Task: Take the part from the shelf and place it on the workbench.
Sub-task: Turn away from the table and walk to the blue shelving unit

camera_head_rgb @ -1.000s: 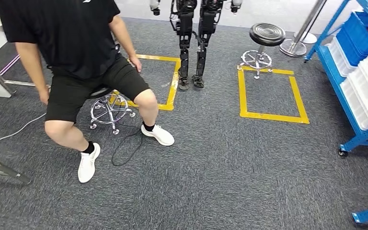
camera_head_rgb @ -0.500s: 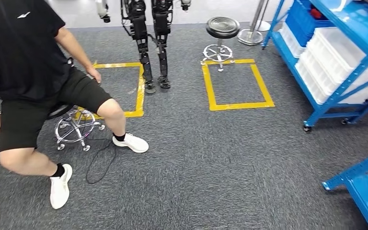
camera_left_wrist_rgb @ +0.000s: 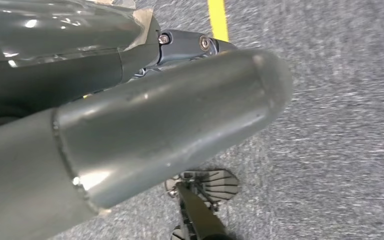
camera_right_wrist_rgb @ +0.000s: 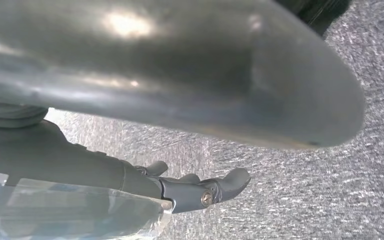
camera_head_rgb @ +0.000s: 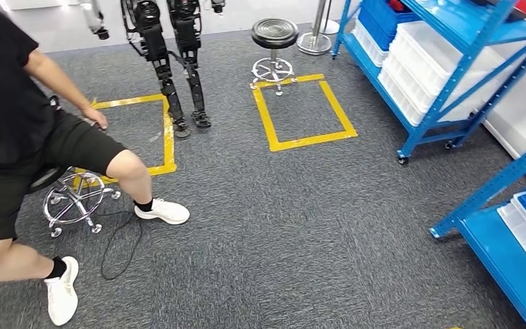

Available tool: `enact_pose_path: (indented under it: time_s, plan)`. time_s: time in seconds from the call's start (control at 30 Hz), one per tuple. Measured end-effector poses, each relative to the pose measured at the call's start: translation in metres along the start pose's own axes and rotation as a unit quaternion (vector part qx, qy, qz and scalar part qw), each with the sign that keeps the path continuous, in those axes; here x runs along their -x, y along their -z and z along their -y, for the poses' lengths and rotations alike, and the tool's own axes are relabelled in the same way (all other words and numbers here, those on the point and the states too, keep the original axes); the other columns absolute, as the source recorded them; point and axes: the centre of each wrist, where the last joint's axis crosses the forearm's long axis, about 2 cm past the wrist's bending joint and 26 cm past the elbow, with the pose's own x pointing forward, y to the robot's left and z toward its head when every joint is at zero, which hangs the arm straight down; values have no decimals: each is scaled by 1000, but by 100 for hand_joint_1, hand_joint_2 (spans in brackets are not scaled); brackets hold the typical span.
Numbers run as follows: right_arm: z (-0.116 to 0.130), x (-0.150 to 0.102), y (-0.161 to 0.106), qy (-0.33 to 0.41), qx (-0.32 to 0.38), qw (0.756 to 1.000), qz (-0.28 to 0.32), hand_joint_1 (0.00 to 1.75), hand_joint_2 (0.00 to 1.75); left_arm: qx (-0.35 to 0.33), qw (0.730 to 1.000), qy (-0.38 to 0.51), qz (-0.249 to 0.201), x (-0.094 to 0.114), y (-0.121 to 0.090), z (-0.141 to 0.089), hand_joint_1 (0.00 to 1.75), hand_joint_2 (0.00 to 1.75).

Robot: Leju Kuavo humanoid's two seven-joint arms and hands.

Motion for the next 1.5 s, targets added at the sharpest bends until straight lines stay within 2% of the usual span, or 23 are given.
enact_pose_path:
  time_s: [1.23, 1.5]
  plan:
    - [2, -6, 0, -27, 5, 1000, -4, 0, 0, -22, 1000, -11, 5, -5, 2, 0, 0, 0]
    - [-1, -4, 0, -27, 3, 1000, -7, 0, 0, -20, 1000, -7, -1, 0, 0, 0, 0, 0]
